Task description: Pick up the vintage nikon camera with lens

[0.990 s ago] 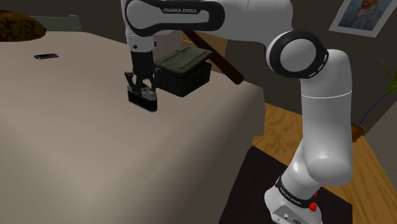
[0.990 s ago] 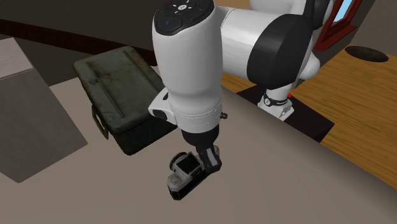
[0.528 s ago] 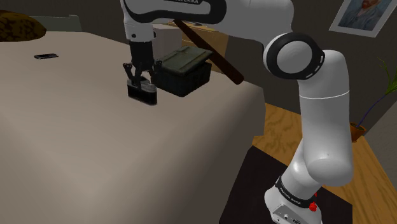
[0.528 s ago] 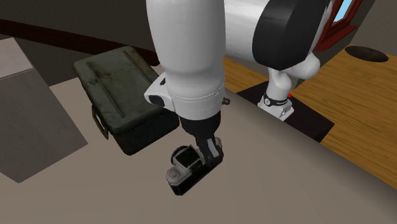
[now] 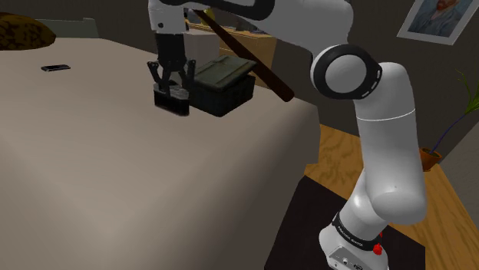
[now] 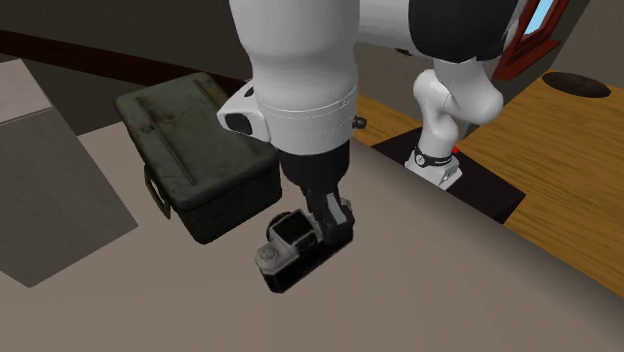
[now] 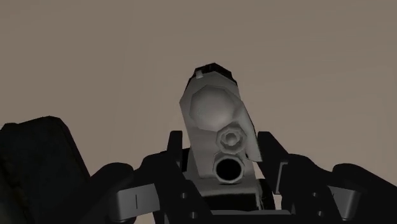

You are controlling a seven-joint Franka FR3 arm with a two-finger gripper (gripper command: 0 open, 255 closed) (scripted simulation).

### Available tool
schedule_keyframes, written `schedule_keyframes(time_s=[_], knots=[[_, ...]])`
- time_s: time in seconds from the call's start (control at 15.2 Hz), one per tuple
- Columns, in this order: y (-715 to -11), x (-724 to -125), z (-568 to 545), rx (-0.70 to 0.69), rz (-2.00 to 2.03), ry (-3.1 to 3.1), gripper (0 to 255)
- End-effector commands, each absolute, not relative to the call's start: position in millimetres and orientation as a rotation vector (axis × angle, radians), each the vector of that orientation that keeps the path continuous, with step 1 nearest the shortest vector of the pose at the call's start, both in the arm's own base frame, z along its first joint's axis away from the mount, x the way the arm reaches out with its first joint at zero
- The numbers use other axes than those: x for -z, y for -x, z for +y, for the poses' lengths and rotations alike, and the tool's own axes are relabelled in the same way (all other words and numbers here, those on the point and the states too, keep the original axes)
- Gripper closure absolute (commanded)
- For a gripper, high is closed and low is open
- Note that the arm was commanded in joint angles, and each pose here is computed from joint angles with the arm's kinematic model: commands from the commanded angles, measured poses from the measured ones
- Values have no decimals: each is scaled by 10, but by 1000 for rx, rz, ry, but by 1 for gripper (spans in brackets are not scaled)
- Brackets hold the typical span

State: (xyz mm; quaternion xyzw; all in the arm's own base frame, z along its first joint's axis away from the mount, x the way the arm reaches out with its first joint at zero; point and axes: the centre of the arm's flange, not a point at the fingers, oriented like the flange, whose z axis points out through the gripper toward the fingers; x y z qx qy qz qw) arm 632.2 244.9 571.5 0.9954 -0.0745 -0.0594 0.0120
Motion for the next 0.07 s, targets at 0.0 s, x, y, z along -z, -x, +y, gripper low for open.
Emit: schedule_keyframes(time_s=[0.0], knots=[[-6319,-5746,2449,185,-232,-3103,255]])
